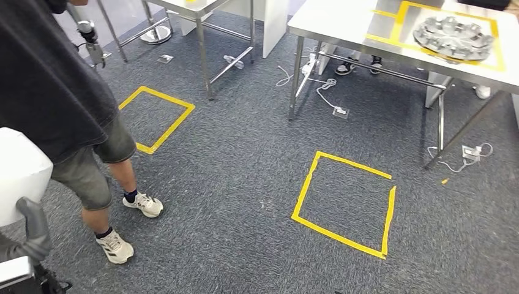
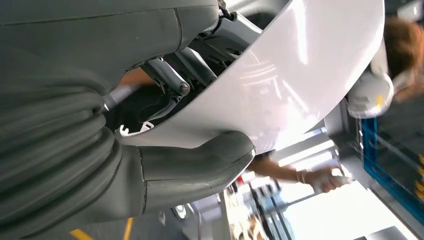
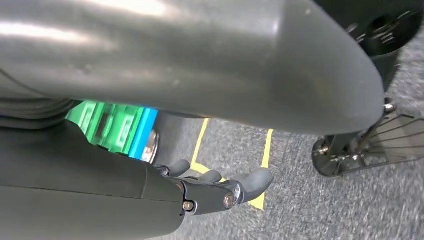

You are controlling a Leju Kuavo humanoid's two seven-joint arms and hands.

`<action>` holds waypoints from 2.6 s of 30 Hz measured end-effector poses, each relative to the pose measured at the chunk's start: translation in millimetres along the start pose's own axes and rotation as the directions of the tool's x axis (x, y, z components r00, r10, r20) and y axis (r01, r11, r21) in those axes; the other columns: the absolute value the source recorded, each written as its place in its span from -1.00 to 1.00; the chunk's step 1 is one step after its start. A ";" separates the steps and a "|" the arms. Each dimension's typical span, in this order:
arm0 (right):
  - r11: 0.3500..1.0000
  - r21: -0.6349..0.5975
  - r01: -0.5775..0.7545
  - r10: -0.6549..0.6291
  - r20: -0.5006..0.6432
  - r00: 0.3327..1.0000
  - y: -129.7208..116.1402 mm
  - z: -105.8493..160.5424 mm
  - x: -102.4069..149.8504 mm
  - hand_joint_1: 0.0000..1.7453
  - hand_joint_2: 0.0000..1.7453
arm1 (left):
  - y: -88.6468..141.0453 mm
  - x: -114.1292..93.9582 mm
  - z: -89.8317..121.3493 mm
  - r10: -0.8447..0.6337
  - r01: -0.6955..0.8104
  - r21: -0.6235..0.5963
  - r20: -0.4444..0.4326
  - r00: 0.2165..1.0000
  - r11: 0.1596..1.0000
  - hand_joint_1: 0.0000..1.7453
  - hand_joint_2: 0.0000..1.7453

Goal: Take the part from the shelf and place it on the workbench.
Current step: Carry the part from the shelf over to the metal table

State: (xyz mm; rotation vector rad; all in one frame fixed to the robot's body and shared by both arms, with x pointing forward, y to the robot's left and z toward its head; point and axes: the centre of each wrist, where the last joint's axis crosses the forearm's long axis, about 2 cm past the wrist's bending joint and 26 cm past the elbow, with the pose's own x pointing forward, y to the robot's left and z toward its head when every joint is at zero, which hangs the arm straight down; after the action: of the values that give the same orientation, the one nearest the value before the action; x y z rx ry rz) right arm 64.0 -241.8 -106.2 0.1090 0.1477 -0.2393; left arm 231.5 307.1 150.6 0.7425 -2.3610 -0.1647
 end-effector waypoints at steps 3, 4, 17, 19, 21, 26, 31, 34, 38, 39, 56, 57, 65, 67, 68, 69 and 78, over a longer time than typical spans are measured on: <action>1.000 0.008 0.030 -0.030 0.005 1.000 -1.1 0.6 2.1 -1.00 -1.00 | -11.3 -3.3 -10.4 0.023 -0.023 -0.017 0.012 1.000 1.000 1.00 1.00; 0.999 0.010 0.040 -0.040 0.006 0.999 -1.7 0.7 2.5 -1.00 -1.00 | -15.1 -3.9 -13.7 0.028 -0.027 -0.021 0.017 0.999 0.999 1.00 1.00; 0.991 0.027 0.128 -0.128 -0.001 0.992 -7.3 -0.5 -0.8 -1.00 -1.00 | -48.4 -5.9 -35.6 0.066 -0.063 -0.051 0.047 0.997 0.997 1.00 1.00; 0.991 0.028 0.130 -0.130 0.000 0.992 -7.4 -0.5 -0.9 -1.00 -1.00 | -50.6 -6.6 -36.6 0.067 -0.065 -0.053 0.046 0.997 0.996 1.00 1.00; 0.991 0.028 0.133 -0.133 -0.004 0.991 -8.4 -1.0 -2.7 -1.00 -1.00 | -52.8 -6.7 -38.5 0.069 -0.066 -0.051 0.048 0.996 0.996 1.00 1.00; 0.990 0.030 0.136 -0.136 -0.002 0.991 -9.6 -0.8 -1.6 -1.00 -1.00 | -57.5 -6.5 -40.6 0.073 -0.071 -0.043 0.047 0.996 0.997 1.00 1.00; 0.991 0.026 0.131 -0.131 -0.003 0.991 -11.2 -1.0 -2.2 -1.00 -1.00 | -58.3 -7.5 -39.9 0.060 -0.058 -0.038 0.044 0.997 0.998 1.00 1.00; 0.992 0.024 0.122 -0.122 0.003 0.992 -11.9 -0.2 0.5 -1.00 -1.00 | -58.5 -7.2 -42.8 0.045 -0.043 -0.026 0.054 0.998 0.999 1.00 1.00; 0.993 0.021 0.115 -0.115 0.003 0.993 -12.7 -0.2 0.6 -1.00 -1.00 | -59.0 -6.7 -45.7 0.032 -0.032 -0.009 0.061 0.998 0.999 1.00 1.00; 0.993 0.021 0.114 -0.114 0.004 0.993 -12.6 0.0 1.2 -1.00 -1.00 | -58.8 -6.7 -45.9 0.031 -0.030 -0.006 0.063 0.998 1.000 1.00 1.00; 0.991 0.019 0.130 -0.130 0.007 0.991 -15.2 0.7 3.7 -1.00 -1.00 | -66.7 -6.9 -47.5 0.031 -0.030 -0.019 0.056 0.998 0.999 1.00 1.00; 0.991 0.020 0.133 -0.133 0.007 0.991 -15.2 0.8 4.1 -1.00 -1.00 | -66.8 -7.1 -47.1 0.025 -0.024 -0.015 0.055 0.998 1.000 1.00 1.00; 0.991 0.016 0.135 -0.135 0.006 0.991 -15.7 0.7 3.6 -1.00 -1.00 | -69.0 -6.8 -47.7 0.021 -0.021 -0.010 0.057 0.998 1.000 1.00 1.00; 0.991 0.013 0.131 -0.131 0.008 0.991 -16.0 1.0 4.8 -1.00 -1.00 | -72.0 -4.9 -50.9 0.031 -0.031 -0.005 0.066 0.997 1.000 1.00 1.00; 0.992 0.012 0.128 -0.128 0.009 0.992 -16.1 1.2 5.3 -1.00 -1.00 | -73.9 -3.5 -52.9 0.037 -0.037 -0.003 0.072 0.997 0.999 1.00 1.00; 0.992 0.012 0.127 -0.127 0.009 0.992 -16.2 1.1 5.1 -1.00 -1.00 | -75.1 -2.5 -54.3 0.044 -0.044 -0.003 0.076 0.996 0.999 1.00 1.00; 0.992 0.008 0.123 -0.123 0.013 0.992 -16.4 1.1 5.1 -1.00 -1.00 | -76.3 -3.7 -53.2 0.054 -0.053 -0.016 0.072 0.996 0.998 1.00 1.00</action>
State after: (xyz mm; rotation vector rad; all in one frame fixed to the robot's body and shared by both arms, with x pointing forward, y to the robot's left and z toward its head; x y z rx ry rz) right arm 65.1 -259.0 -107.4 0.1058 0.1406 -0.3636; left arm 302.6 249.5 167.4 0.6767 -2.4429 -0.1876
